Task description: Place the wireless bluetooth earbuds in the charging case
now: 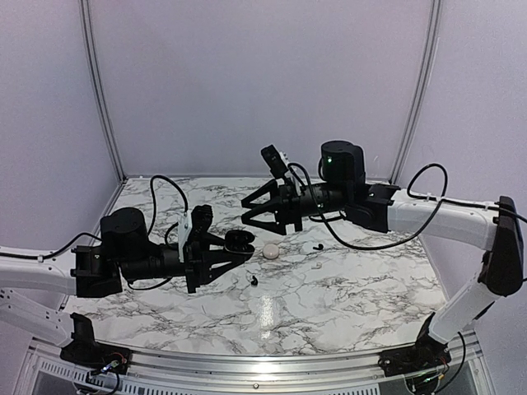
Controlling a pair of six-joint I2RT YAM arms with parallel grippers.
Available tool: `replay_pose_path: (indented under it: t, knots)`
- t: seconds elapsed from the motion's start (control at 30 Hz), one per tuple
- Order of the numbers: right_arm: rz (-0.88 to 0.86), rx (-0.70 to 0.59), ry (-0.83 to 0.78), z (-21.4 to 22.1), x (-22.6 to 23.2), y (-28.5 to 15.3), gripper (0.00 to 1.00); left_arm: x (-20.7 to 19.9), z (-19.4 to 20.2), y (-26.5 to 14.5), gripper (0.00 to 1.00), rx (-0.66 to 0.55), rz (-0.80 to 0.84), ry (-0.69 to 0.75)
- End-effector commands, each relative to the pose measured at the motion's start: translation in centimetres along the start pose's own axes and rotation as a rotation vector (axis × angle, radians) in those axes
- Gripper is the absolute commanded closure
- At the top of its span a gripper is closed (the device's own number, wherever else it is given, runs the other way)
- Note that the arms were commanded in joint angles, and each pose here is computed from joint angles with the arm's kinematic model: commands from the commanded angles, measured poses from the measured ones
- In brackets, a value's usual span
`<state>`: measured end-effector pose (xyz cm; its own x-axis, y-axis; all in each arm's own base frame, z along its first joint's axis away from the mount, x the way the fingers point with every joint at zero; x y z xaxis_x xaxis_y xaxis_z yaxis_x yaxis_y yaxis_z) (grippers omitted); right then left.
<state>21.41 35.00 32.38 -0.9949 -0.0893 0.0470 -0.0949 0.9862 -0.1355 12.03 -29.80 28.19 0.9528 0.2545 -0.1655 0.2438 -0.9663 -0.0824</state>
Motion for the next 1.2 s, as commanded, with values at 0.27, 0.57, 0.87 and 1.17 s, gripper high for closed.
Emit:
replay_pose_path:
  t: [0.27, 0.57, 0.87, 1.17]
  knots:
    - [0.054, -0.043, -0.035, -1.5, 1.1, -3.9, 0.35, -0.2, 1.8, -2.6, 1.0, -0.016, -0.013, 0.189]
    - [0.193, 0.139, 0.089, 6.9, 0.8, -4.7, 0.38, 1.5, 2.2, -4.4, 1.0, -0.053, -0.148, 0.109]
    - [0.276, 0.409, 0.156, 13.3, -0.7, -1.7, 0.46, 2.4, 3.7, -5.6, 1.0, -0.053, -0.198, 0.092]
    - [0.332, 0.526, 0.265, 18.6, -1.0, 2.2, 0.36, 2.8, 3.5, -6.0, 1.0, -0.07, -0.239, 0.092]
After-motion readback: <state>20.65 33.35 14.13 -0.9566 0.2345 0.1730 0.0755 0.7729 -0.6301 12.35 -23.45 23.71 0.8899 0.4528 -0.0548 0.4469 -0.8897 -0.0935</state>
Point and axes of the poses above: each gripper's point midway between its finger pads, its own y axis out along the fingers, its own x axis along the line the jaws close on, z = x × y, the point moved 7 cm from there along -y, back along the fingers, and after that the axes turned 11 degrees about -y, right-handed, at the moved point
